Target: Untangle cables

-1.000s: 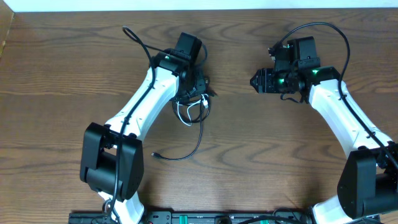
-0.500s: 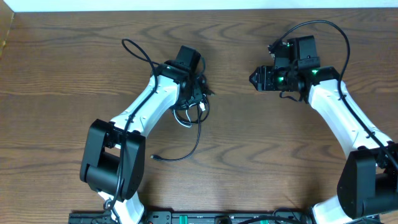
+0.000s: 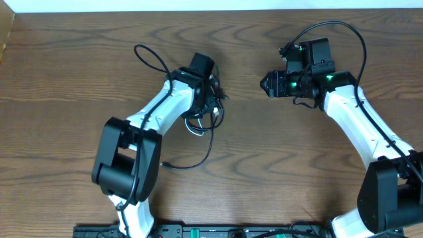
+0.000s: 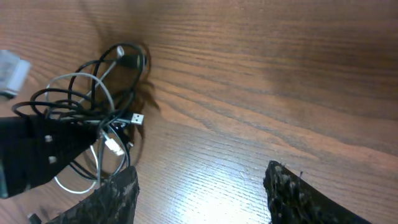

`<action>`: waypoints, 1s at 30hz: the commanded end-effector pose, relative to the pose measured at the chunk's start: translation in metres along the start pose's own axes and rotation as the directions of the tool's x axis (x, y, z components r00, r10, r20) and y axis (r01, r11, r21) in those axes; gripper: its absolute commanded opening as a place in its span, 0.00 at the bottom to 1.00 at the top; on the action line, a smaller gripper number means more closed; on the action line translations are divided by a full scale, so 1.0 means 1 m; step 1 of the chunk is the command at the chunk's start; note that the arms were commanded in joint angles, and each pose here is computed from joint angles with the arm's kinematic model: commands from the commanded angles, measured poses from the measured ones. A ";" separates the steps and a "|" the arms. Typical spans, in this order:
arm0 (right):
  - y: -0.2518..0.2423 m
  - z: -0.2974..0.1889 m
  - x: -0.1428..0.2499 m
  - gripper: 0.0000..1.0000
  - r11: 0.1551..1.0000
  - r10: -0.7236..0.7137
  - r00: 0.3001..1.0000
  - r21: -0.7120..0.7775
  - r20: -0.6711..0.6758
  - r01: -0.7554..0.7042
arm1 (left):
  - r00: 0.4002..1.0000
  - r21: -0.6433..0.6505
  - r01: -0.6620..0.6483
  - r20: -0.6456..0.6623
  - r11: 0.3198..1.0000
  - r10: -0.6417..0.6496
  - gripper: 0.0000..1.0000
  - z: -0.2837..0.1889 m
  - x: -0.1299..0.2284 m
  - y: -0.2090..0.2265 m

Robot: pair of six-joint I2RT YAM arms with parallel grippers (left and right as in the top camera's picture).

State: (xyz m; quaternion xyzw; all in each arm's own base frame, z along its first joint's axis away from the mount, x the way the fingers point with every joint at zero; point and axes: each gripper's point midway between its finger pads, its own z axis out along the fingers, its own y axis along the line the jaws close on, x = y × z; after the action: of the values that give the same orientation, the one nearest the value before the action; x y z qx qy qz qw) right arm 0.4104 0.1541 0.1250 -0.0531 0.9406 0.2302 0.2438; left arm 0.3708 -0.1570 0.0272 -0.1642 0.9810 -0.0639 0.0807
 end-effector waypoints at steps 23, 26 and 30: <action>0.024 -0.005 -0.027 0.67 0.995 -0.081 0.989 -0.045 0.120 0.087 | 0.881 0.453 -0.400 -0.050 0.797 0.471 0.20 -0.012 0.034 -0.063; 0.025 -0.005 -0.030 0.69 0.995 -0.084 0.988 -0.050 0.130 0.092 | 0.893 0.470 -0.392 -0.010 0.790 0.449 0.20 -0.037 0.019 -0.063; 0.029 -0.005 -0.032 0.71 0.993 -0.089 0.986 -0.070 0.138 0.099 | 0.921 0.482 -0.378 0.106 0.790 0.376 0.26 -0.091 -0.013 -0.057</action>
State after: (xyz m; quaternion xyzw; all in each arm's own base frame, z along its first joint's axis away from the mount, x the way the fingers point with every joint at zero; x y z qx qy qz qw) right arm 0.4311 0.1712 0.1455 -0.0774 0.9169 0.2460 0.3046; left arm 0.3580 -0.2072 0.0548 0.0548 0.9628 -0.2607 0.0449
